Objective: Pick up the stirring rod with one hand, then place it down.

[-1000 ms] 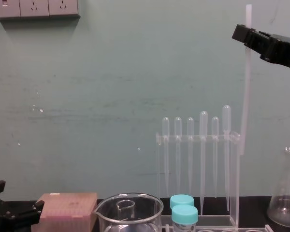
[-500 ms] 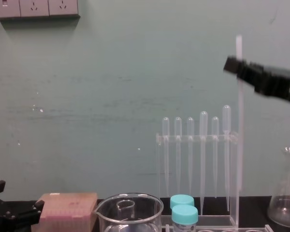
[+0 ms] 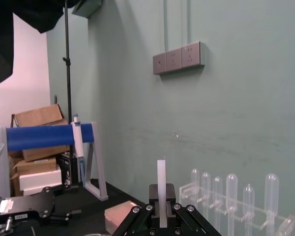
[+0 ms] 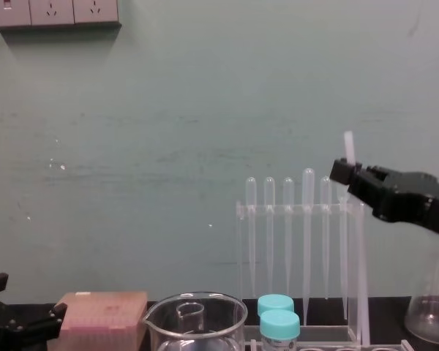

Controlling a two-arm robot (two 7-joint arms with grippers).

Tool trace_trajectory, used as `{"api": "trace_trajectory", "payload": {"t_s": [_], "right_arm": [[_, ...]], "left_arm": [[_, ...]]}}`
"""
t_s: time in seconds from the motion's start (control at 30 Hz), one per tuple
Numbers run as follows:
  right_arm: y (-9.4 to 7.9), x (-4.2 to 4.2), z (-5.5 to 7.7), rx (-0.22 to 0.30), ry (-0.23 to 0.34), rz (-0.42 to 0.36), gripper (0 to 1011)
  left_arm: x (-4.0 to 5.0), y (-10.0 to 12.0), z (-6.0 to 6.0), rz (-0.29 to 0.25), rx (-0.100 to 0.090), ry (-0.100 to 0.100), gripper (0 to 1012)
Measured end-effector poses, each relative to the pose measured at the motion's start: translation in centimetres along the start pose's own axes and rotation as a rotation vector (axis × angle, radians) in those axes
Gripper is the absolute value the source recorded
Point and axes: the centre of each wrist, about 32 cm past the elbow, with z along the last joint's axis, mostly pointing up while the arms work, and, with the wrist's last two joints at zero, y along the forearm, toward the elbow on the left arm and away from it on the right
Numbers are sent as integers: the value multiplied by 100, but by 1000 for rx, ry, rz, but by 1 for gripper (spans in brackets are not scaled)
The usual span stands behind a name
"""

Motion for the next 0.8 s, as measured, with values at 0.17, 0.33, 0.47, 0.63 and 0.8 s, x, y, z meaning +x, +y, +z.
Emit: {"api": "trace_trajectory", "payload": {"t_s": [0.17, 0.33, 0.47, 0.63, 0.8], "right_arm": [[35, -8, -74, -10, 5, -1, 69], [58, 5, -130, -16, 1, -2, 70], [79, 19, -198, -11, 3, -3, 69], [82, 27, -297, -7, 22, 1, 69], [70, 22, -366, -19, 32, 1, 69]], "left_arm": [[0, 0, 0, 0, 0, 0, 1000], [0, 0, 0, 0, 0, 0, 1000], [0, 0, 0, 0, 0, 0, 1000], [0, 0, 0, 0, 0, 0, 1000], [0, 0, 0, 0, 0, 0, 1000]]}}
